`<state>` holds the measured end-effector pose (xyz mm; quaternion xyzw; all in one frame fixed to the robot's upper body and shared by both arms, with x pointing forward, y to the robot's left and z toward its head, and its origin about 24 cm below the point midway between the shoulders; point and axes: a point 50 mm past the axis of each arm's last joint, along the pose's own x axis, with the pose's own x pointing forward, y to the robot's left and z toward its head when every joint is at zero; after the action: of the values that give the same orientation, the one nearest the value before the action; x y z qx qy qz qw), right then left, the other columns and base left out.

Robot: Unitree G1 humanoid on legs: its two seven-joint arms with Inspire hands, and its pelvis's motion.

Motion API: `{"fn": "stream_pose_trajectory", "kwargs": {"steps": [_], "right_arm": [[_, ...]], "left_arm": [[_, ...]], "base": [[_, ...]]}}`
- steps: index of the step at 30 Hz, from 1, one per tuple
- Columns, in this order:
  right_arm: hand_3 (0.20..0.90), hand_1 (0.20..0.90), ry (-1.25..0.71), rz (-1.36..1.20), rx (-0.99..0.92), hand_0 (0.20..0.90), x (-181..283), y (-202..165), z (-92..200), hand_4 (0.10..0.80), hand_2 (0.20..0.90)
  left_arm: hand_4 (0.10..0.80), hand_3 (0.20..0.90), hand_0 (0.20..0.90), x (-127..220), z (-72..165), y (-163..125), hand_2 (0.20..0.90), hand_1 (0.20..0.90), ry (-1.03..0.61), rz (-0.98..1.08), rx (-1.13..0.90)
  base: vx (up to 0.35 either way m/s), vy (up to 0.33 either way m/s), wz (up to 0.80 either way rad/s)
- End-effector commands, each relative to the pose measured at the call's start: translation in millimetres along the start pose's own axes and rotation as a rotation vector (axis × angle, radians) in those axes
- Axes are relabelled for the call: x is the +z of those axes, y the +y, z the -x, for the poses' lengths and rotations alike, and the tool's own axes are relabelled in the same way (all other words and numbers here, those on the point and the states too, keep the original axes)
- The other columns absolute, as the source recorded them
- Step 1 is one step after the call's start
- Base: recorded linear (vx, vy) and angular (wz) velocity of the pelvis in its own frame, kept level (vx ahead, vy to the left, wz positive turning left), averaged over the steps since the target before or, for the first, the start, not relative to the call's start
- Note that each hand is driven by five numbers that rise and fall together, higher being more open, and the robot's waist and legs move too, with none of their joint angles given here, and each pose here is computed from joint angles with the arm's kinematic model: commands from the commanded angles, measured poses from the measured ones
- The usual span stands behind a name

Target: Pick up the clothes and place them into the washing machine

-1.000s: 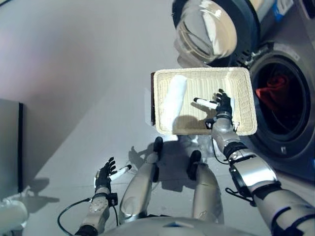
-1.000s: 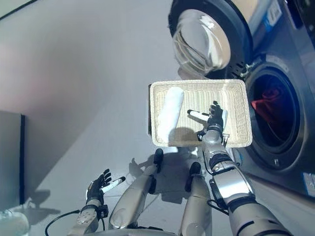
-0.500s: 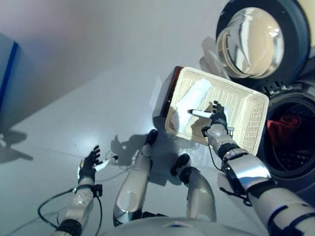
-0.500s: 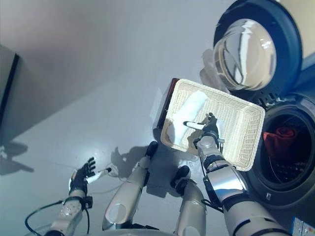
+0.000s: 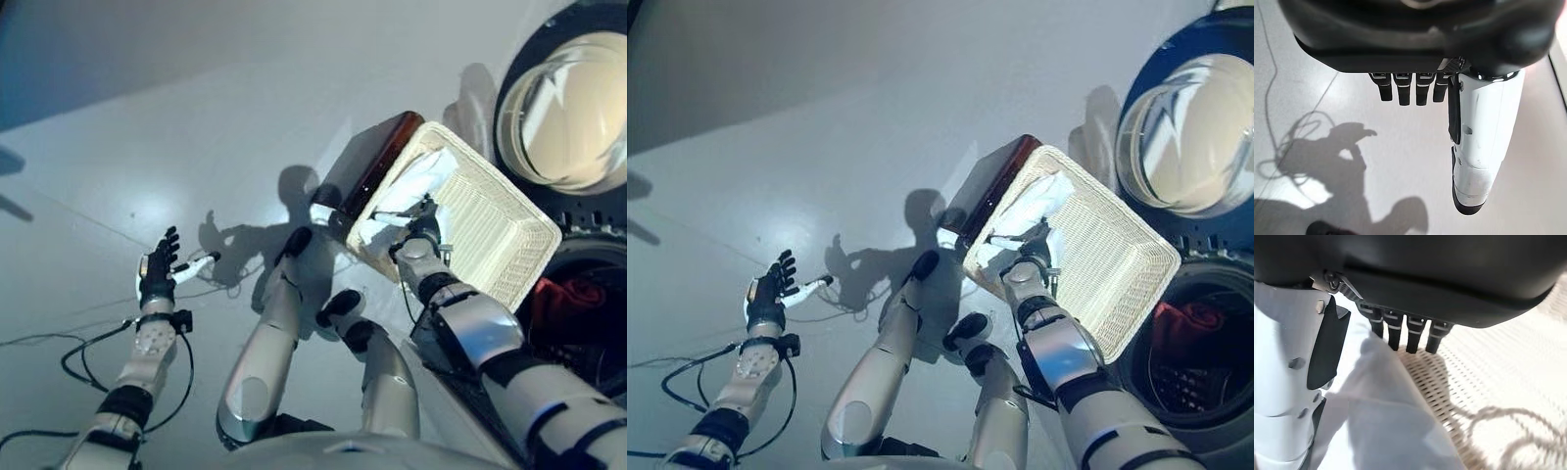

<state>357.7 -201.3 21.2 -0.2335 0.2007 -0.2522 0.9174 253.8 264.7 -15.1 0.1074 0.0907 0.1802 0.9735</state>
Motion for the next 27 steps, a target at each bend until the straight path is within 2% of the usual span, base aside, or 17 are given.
{"fn": "stream_pose_trajectory", "kwargs": {"steps": [1,2,4,5,9,10,12,13,16,24,27], "right_arm": [[0.771,0.771,-0.093,0.217,0.149,0.771,1,38,22,0.708,0.771],[0.532,0.532,-0.086,0.237,0.164,0.532,-2,41,24,0.537,0.532],[0.466,0.466,-0.071,0.244,0.167,0.466,-5,40,24,0.490,0.466],[0.458,0.458,-0.050,0.299,0.170,0.458,-16,38,24,0.484,0.458],[0.485,0.485,-0.013,0.345,0.178,0.485,-35,36,25,0.504,0.485],[0.475,0.475,0.034,0.367,0.150,0.475,-48,23,19,0.496,0.475],[0.222,0.222,0.096,0.389,0.112,0.222,-69,5,14,0.316,0.222],[0.200,0.200,0.097,0.390,0.112,0.200,-69,5,14,0.300,0.200],[0.200,0.200,0.166,0.405,0.064,0.200,-90,-15,10,0.300,0.200],[0.200,0.200,0.350,0.422,-0.121,0.200,-137,-95,-3,0.300,0.200],[0.200,0.200,0.387,0.407,-0.153,0.200,-151,-107,1,0.300,0.200]], "left_arm": [[0.800,0.900,0.900,33,-12,26,0.900,0.900,-0.156,-0.023,0.109],[0.800,0.900,0.900,34,-13,22,0.900,0.900,-0.161,-0.027,0.097],[0.800,0.900,0.900,33,-12,19,0.900,0.900,-0.156,-0.031,0.086],[0.800,0.900,0.900,26,-9,15,0.900,0.900,-0.134,-0.044,0.068],[0.800,0.900,0.900,15,-1,6,0.900,0.900,-0.101,-0.065,0.020],[0.800,0.900,0.900,8,3,4,0.900,0.900,-0.081,-0.088,-0.007],[0.800,0.900,0.900,-1,8,6,0.900,0.900,-0.051,-0.113,-0.018],[0.800,0.900,0.900,-2,8,5,0.900,0.900,-0.050,-0.113,-0.019],[0.800,0.900,0.900,-4,12,6,0.900,0.900,-0.048,-0.123,-0.032],[0.800,0.900,0.900,-15,23,16,0.900,0.900,-0.017,-0.159,-0.063],[0.800,0.900,0.900,-20,27,16,0.900,0.900,-0.002,-0.162,-0.068]], "base": [[0.043,-0.019,0.26],[0.046,-0.010,0.33],[0.032,0.018,0.33],[0.020,0.059,0.21],[0.009,0.049,0.07],[0.008,0.062,0.05],[0.002,0.078,0.09],[0.000,0.065,0.08],[0.005,0.059,0.01],[0.011,0.027,-0.04],[0.007,0.020,-0.19]]}}
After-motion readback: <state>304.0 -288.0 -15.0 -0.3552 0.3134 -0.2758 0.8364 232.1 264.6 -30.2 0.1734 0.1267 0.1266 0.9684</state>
